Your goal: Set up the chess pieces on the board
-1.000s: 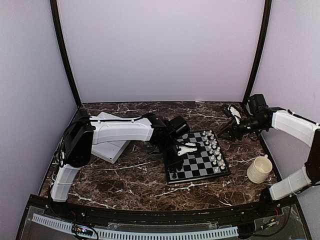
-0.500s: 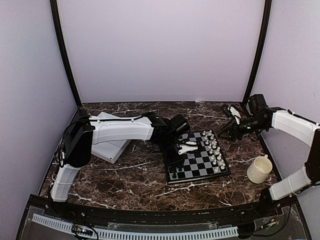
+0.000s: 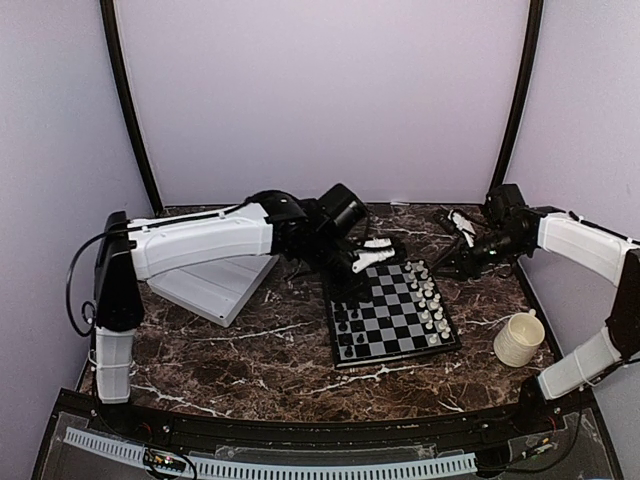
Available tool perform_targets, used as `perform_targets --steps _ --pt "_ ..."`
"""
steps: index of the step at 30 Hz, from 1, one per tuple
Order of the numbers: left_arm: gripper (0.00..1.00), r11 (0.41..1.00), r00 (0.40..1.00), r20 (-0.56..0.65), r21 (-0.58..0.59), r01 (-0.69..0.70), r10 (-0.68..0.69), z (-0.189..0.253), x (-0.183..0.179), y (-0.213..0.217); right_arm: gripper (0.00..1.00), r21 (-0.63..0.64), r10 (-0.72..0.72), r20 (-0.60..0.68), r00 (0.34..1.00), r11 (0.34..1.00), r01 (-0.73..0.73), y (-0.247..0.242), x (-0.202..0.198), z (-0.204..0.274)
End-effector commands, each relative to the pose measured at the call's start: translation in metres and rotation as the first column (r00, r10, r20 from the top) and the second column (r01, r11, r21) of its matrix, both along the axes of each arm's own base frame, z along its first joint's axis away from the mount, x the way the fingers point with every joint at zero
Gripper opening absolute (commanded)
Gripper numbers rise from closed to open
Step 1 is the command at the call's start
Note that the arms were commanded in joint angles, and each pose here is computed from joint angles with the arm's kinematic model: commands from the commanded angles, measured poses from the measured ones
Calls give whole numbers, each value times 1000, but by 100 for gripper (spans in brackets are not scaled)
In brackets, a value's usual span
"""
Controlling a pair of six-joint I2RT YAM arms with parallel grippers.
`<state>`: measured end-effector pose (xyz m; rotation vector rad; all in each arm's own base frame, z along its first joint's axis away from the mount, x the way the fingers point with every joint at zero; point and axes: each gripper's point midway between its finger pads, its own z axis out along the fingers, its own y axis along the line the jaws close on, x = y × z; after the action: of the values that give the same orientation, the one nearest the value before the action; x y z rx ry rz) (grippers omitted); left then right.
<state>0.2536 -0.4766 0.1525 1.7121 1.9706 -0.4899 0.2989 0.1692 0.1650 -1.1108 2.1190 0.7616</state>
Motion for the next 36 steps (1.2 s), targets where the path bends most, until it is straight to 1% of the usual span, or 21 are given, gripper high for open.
perform_targets --steps 1,2,3,4,5,6,7,8,9,10,11,12,14,16,18,19,23,29,36 --pt "32 963 969 107 -176 -203 224 88 48 52 29 -43 117 3 993 992 -117 30 -8 4" --pt "32 953 955 107 -155 -259 276 79 57 68 26 -54 142 -6 990 988 -142 38 -9 1" --pt "33 919 923 114 -199 -342 368 93 78 89 24 -64 163 -22 986 984 -164 45 -11 -4" --pt "33 897 892 131 -161 -412 433 77 89 111 23 -76 189 -34 981 979 -191 53 -13 -9" --pt "33 851 845 151 -218 -478 514 94 107 132 21 -97 209 -48 977 972 -213 60 -14 -16" --pt "33 811 792 177 -183 -556 584 77 120 162 19 -118 233 -72 970 964 -240 68 -16 -27" --pt "34 775 753 194 -239 -585 629 91 127 175 18 -135 261 -88 961 953 -271 77 -20 -34" --pt "36 728 695 217 -217 -650 685 77 136 202 17 -148 280 -108 954 944 -294 84 -22 -40" --pt "42 682 648 216 -274 -678 731 89 141 215 17 -158 298 -121 947 936 -315 92 -24 -45" --pt "45 631 589 228 -271 -727 775 82 144 241 16 -167 314 -134 940 928 -334 99 -26 -50" --pt "51 583 544 208 -302 -754 813 84 148 251 16 -176 327 -146 934 920 -350 104 -27 -56" --pt "56 538 498 203 -296 -789 843 76 151 272 16 -185 338 -162 927 913 -365 109 -29 -62" --pt "60 458 427 166 -298 -838 889 65 155 294 16 -202 349 -190 918 901 -385 117 -30 -74" --pt "61 424 397 148 -283 -860 906 56 159 305 15 -212 354 -221 909 892 -399 122 -31 -85" --pt "61 413 396 119 -263 -872 911 49 161 307 15 -224 344 -242 907 890 -397 125 -29 -94" --pt "60 420 409 98 -260 -869 907 48 161 304 15 -230 341 -252 906 888 -398 126 -29 -98" --pt "59 421 421 56 -253 -871 905 45 164 302 15 -245 330 -277 902 884 -398 129 -26 -110" --pt "59 420 423 44 -255 -871 905 45 164 303 14 -259 334 -308 891 872 -416 136 -29 -123" --pt "58 424 428 42 -248 -871 903 44 164 304 14 -253 359 -321 876 859 -445 145 -35 -126"
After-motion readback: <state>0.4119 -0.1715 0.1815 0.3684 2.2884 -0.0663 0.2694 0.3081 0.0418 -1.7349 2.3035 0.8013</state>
